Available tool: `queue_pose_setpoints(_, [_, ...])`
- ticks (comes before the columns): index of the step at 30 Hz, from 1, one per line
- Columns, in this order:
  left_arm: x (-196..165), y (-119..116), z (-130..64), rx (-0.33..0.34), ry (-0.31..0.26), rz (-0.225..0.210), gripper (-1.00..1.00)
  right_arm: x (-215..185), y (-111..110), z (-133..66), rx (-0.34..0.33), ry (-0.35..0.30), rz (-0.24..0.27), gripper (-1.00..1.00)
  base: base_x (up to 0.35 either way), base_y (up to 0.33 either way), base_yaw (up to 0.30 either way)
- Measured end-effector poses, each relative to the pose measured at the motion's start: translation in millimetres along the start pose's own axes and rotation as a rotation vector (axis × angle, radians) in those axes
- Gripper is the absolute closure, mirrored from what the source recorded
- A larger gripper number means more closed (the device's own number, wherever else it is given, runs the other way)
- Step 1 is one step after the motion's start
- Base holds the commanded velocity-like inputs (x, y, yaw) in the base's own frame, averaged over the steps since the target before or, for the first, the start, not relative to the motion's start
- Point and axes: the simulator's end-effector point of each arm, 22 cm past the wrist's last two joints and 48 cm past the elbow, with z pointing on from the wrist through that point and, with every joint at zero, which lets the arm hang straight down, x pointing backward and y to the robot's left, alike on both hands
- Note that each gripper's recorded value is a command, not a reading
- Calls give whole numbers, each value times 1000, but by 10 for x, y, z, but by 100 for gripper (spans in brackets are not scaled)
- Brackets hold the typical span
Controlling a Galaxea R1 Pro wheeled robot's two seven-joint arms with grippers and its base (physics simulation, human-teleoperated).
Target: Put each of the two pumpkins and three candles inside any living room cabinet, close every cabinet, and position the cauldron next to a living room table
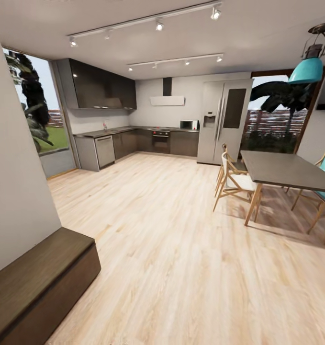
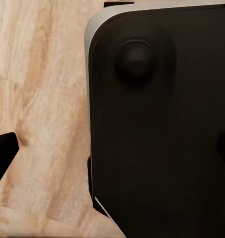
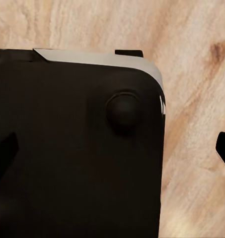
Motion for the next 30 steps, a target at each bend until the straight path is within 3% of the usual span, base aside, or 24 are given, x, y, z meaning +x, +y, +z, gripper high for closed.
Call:
queue_pose_setpoints(17, [0,0,0,0,0,0,-100,-119,9,-3,-1,-55,0,-100,0,0,274])
queue_pose_setpoints(22, [0,0,0,0,0,0,-100,-226,-4,-12,2,-103,9,-100,0,0,274])
queue_pose_setpoints(30, [-1,0,0,0,0,0,-100,-206,0,-17,3,-107,16,-100,0,0,274])
